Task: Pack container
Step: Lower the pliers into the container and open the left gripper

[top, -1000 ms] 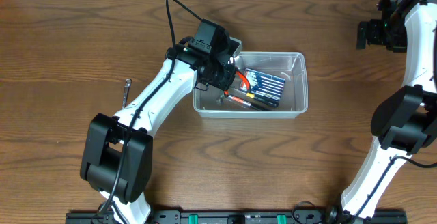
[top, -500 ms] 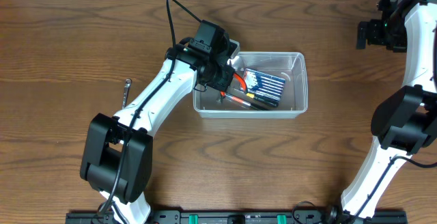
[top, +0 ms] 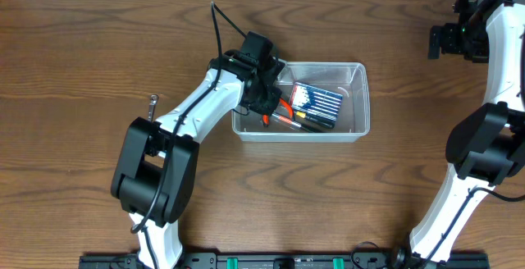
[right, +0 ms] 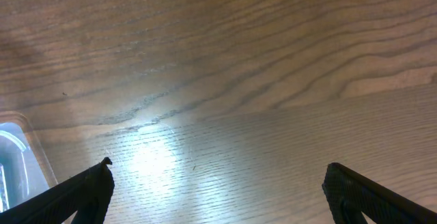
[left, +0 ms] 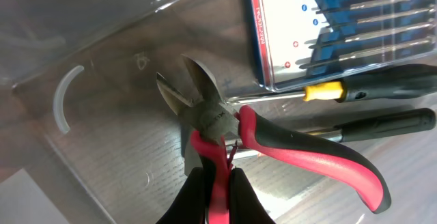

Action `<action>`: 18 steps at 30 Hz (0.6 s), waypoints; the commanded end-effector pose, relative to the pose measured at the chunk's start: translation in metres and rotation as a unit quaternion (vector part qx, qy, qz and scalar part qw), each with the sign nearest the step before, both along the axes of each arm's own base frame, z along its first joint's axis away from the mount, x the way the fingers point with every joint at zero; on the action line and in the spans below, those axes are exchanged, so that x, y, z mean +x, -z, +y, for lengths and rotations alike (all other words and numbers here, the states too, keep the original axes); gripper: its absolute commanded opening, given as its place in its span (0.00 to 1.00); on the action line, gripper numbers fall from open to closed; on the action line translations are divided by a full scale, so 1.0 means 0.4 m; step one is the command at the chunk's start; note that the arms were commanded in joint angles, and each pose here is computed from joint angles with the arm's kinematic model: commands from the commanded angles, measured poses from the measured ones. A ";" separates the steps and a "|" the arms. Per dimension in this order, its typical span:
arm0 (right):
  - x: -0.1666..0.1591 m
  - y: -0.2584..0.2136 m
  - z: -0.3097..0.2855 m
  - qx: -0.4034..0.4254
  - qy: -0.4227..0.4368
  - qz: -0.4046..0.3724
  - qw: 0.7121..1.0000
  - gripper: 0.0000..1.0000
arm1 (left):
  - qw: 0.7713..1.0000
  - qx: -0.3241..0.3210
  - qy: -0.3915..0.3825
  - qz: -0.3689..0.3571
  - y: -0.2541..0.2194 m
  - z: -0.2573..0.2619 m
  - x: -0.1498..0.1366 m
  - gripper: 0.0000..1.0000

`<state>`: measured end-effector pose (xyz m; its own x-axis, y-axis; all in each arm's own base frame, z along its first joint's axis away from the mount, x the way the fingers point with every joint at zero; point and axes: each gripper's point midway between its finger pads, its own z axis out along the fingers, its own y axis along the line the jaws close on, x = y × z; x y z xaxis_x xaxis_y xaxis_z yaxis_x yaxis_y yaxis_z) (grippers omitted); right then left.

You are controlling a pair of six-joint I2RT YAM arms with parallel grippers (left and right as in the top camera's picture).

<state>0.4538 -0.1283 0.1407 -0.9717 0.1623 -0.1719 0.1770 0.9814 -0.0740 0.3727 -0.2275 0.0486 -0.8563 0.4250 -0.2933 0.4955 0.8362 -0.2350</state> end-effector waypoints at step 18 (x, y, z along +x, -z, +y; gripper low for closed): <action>-0.002 -0.025 0.008 0.000 0.003 -0.011 1.000 0.99 | 1.000 0.009 -0.006 0.008 0.036 0.005 0.001 0.06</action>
<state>0.4538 -0.1283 0.1407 -0.9717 0.1623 -0.1719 0.1770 0.9814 -0.0740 0.3759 -0.2291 0.0479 -0.8527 0.4233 -0.3060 0.4984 0.8347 -0.2342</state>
